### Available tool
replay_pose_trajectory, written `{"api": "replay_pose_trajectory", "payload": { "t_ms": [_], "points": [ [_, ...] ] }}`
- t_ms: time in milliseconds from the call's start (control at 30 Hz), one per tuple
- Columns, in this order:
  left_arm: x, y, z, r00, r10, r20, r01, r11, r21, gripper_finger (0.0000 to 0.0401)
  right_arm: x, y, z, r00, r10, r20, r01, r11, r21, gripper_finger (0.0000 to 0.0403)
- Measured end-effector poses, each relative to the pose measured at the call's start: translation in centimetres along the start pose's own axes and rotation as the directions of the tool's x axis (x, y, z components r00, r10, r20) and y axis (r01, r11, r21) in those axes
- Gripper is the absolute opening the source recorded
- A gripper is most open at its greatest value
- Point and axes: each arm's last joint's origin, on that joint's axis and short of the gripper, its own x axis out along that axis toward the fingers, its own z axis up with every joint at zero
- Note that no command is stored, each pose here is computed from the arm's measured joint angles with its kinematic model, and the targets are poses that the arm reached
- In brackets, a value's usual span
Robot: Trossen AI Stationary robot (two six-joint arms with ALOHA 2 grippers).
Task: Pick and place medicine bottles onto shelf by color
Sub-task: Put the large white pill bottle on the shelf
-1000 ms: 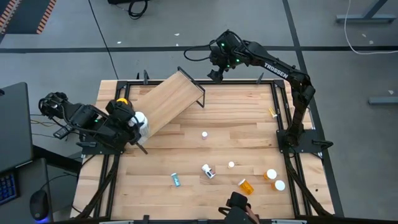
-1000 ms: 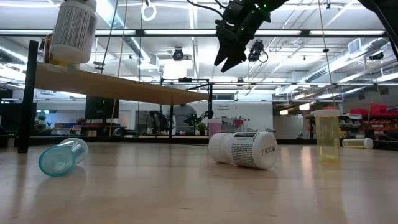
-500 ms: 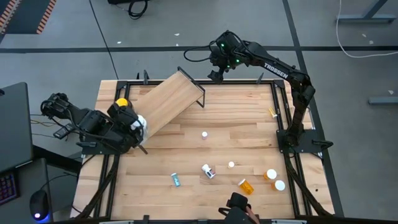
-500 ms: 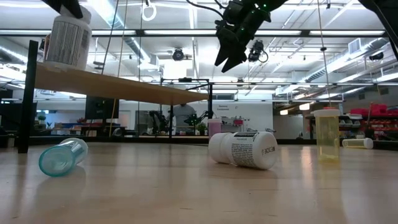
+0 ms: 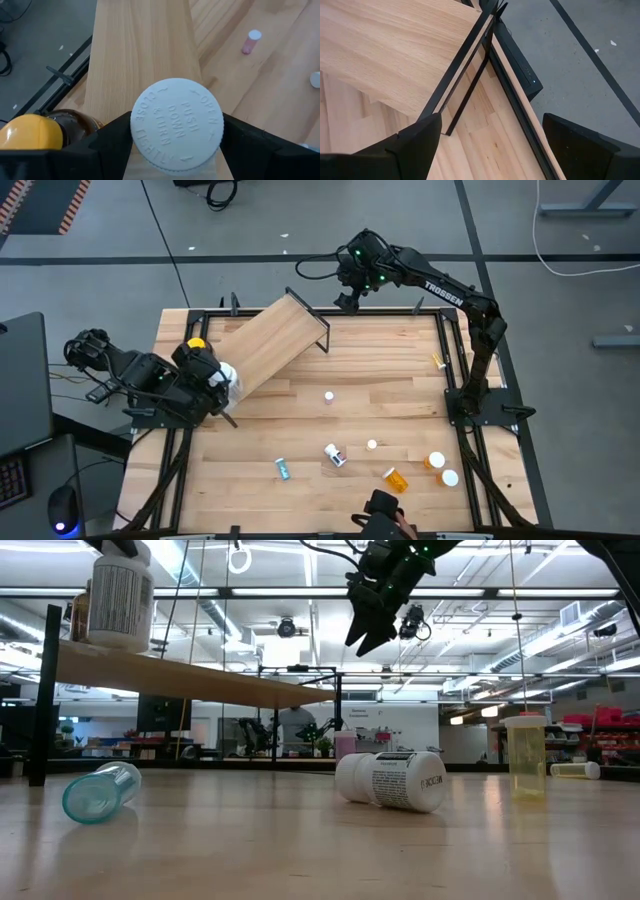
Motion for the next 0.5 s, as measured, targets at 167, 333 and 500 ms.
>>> {"api": "replay_pose_trajectory", "payload": {
  "t_ms": [167,333,500],
  "points": [
    [0.0,0.0,0.0,1.0,-0.001,-0.003,0.001,1.0,-0.001,0.0275,0.02,0.11,0.01,1.0,0.002,-0.001,-0.002,1.0,-0.002,0.0356],
    [0.0,-0.02,-0.03,1.0,-0.009,-0.016,0.009,1.0,-0.007,0.0279,0.04,0.22,0.02,1.0,0.004,-0.002,-0.004,1.0,-0.004,0.0356],
    [0.24,0.17,0.19,1.0,0.004,-0.027,-0.004,1.0,-0.024,0.0307,0.04,0.22,0.02,1.0,0.004,-0.002,-0.004,1.0,0.0,0.0356]
  ]
}}
